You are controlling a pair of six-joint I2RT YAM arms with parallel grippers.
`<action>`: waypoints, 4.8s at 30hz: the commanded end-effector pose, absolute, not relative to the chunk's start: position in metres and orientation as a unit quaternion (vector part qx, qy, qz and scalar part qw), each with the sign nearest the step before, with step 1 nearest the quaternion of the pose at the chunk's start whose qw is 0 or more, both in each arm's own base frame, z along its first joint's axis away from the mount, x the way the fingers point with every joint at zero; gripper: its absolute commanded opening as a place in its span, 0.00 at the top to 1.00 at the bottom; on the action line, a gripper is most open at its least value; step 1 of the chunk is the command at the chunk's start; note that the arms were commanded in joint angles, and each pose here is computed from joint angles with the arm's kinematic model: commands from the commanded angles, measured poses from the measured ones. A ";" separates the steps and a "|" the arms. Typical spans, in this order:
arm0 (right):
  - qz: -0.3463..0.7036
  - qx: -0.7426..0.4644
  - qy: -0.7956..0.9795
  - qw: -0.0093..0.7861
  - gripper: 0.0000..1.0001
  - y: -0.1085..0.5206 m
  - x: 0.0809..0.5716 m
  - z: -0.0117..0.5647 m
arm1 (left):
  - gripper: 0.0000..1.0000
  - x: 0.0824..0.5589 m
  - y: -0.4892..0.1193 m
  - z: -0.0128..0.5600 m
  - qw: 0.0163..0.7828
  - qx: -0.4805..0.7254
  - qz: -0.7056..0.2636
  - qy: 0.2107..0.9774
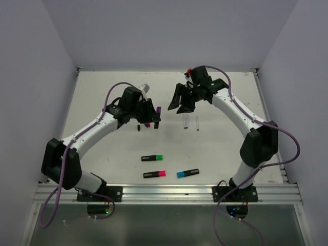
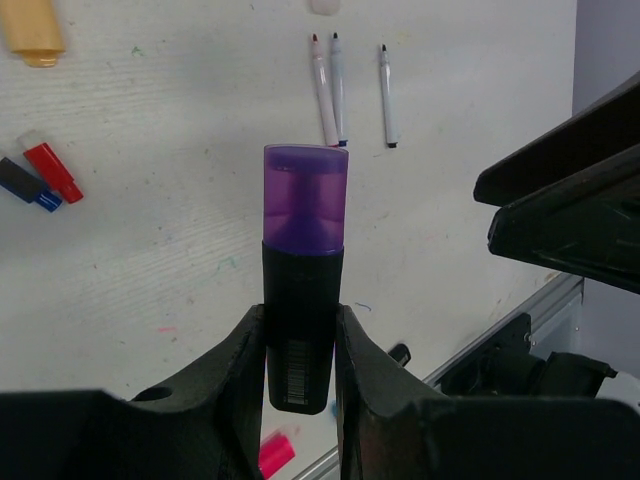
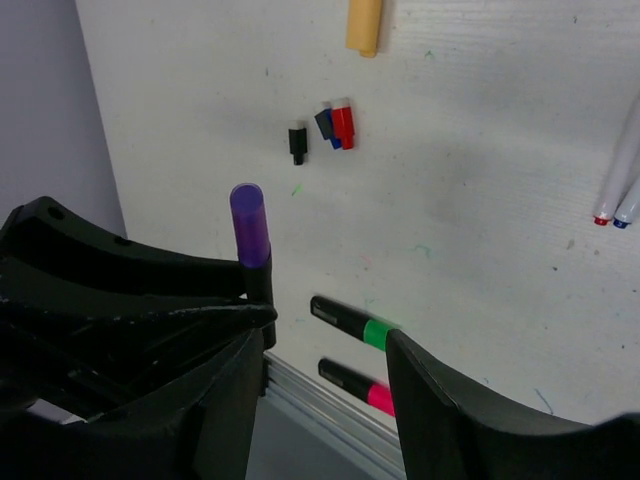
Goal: Open the pen caps
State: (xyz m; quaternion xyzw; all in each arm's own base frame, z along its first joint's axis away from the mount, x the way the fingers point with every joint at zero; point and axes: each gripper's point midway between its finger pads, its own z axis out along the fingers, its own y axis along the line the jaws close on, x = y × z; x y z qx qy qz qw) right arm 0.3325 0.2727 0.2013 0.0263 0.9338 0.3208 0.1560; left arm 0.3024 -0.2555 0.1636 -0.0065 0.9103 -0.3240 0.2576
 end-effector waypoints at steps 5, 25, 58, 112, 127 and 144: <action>0.356 0.036 0.921 0.155 0.45 0.296 0.343 0.207 | 1.00 0.292 -0.275 0.181 0.264 0.001 -0.353 0.898; 0.356 0.012 0.927 0.118 0.54 0.331 0.331 0.177 | 1.00 0.292 -0.287 0.188 0.266 0.007 -0.358 0.895; 0.578 -0.070 0.798 0.157 1.00 0.328 0.289 0.259 | 0.71 0.222 -0.311 0.249 0.250 0.158 -0.597 0.746; 0.317 -0.058 0.937 0.135 1.00 0.417 0.414 0.090 | 1.00 0.273 -0.167 0.178 0.358 -0.080 -0.153 0.918; 0.303 -0.040 0.943 0.129 0.93 0.433 0.417 0.059 | 1.00 0.262 -0.166 0.186 0.360 -0.085 -0.172 0.913; 0.292 -0.038 0.945 0.141 0.65 0.438 0.431 0.043 | 1.00 0.260 -0.164 0.184 0.357 -0.080 -0.172 0.915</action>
